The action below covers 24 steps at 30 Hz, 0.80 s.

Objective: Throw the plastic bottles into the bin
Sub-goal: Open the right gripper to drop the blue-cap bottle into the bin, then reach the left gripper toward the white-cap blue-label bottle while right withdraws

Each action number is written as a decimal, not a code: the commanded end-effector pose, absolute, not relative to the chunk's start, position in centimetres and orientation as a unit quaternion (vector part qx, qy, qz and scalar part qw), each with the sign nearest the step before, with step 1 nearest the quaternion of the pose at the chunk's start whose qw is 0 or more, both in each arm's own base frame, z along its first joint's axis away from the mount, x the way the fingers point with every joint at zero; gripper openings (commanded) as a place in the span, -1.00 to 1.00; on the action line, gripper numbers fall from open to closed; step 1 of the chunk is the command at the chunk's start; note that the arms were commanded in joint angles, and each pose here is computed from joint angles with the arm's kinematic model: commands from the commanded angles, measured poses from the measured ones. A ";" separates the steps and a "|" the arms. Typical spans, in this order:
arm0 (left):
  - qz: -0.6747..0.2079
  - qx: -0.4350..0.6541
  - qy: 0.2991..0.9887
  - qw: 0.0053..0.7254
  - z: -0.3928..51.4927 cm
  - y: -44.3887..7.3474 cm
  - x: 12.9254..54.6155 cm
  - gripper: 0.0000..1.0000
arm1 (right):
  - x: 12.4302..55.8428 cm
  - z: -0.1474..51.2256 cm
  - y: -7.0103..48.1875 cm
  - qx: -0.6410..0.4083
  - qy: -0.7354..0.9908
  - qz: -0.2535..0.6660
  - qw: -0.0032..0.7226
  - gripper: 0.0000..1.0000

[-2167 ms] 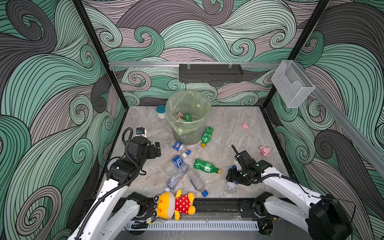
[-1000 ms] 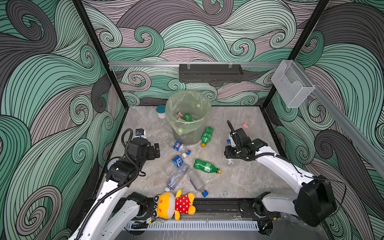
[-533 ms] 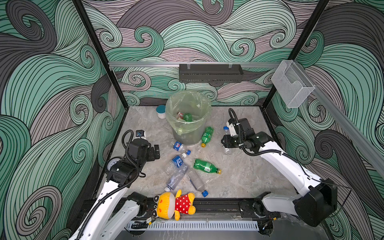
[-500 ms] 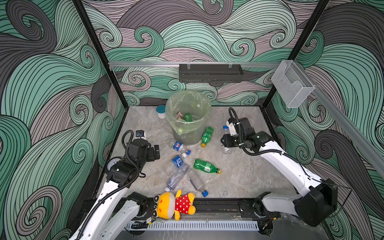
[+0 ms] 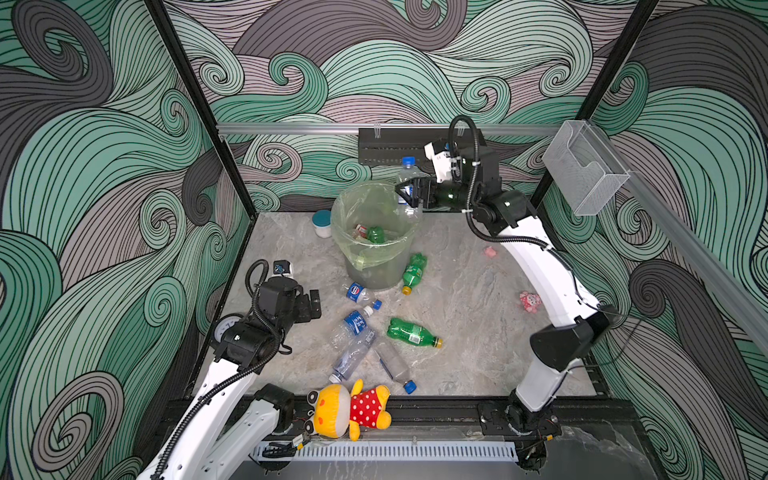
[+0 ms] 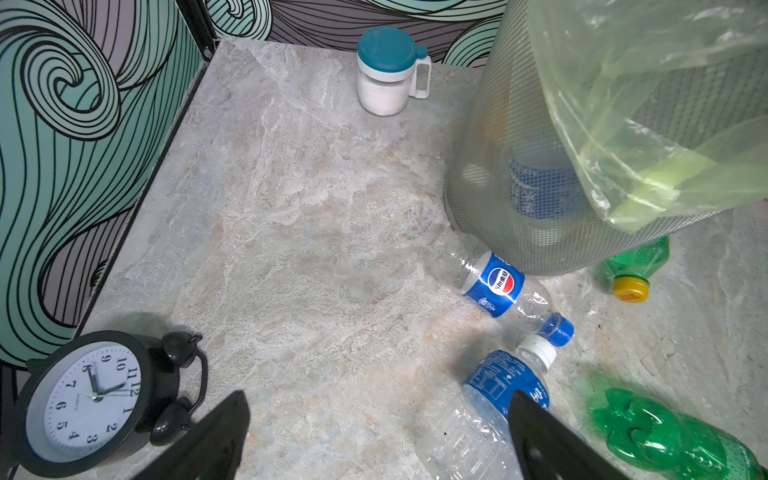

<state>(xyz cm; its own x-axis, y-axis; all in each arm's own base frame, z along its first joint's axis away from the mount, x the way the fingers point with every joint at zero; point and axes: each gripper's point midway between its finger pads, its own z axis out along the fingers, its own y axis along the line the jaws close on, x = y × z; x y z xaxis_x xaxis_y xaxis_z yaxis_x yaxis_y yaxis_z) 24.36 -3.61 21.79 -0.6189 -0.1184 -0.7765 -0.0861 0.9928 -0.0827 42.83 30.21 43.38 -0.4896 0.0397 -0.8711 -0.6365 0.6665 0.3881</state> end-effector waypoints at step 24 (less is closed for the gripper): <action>-0.082 0.094 0.934 0.335 17.8 -9.0 25.4 0.92 | 29.4 25.0 22.3 -0.215 0.868 0.260 0.363 0.99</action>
